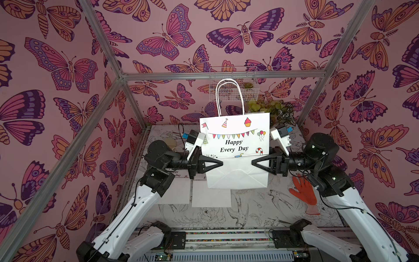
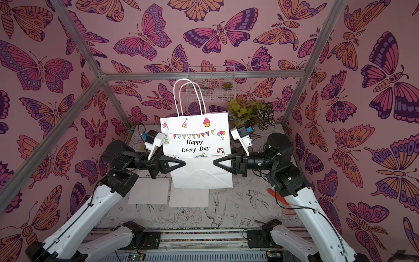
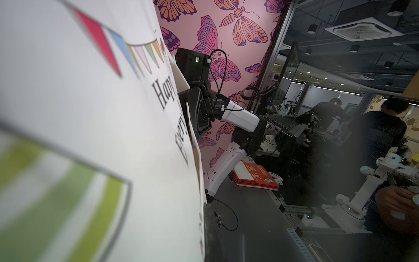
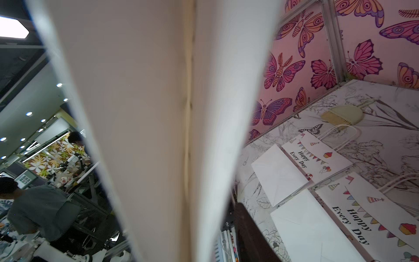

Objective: Put away the paper bag
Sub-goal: Press the paper bag.

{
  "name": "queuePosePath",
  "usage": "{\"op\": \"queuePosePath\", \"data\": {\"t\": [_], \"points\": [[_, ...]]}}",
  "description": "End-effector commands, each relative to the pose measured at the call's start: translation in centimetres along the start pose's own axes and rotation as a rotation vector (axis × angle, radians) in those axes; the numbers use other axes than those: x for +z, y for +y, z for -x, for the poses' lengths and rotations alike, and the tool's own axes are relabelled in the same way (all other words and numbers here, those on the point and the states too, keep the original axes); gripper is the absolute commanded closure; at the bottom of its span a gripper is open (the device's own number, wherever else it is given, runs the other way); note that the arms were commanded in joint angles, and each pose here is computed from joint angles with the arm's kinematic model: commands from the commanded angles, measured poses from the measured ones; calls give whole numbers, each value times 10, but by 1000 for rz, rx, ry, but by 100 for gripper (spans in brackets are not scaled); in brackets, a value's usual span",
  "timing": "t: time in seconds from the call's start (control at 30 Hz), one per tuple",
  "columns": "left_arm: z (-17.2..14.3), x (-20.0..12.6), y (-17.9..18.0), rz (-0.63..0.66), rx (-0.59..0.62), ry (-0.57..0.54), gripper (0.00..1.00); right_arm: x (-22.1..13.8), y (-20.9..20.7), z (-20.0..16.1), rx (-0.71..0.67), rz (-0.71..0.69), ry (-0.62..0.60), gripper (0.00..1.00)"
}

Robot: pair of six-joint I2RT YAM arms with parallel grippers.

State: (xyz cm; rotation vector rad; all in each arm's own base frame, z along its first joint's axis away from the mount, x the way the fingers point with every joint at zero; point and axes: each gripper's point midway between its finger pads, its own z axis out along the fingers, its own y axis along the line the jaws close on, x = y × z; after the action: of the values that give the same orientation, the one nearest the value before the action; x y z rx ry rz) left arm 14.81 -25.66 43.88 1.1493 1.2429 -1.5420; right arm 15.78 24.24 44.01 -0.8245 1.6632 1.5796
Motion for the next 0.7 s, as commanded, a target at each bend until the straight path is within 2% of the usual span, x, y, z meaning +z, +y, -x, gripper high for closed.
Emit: {"op": "queuePosePath", "data": {"t": [0.0, 0.13, 0.27, 0.37, 0.43, 0.57, 0.6, 0.67], "points": [[5, 1, -7, -25, 36, -1, 100, 0, -3, -8, 15, -7, 10, 48], [6, 0, -8, -21, 40, -3, 100, -3, -8, -25, 48, -21, 33, 44], [6, 0, -8, -17, 38, -4, 100, -6, -8, -37, 61, -26, 41, 46], [6, 0, -7, -13, 38, -5, 100, -7, -8, -42, 68, -24, 38, 60], [6, 0, -6, -11, 34, -5, 100, -8, -9, -45, 70, -27, 37, 76], [4, 0, -2, 1, 25, -4, 100, -7, -12, -44, 63, -34, 29, 98], [3, 0, 2, 14, 16, 0, 100, -7, -13, -43, 58, -36, 25, 100], [0, 0, 9, 46, -3, 12, 91, -6, -14, -40, 51, -39, 18, 100]]}}
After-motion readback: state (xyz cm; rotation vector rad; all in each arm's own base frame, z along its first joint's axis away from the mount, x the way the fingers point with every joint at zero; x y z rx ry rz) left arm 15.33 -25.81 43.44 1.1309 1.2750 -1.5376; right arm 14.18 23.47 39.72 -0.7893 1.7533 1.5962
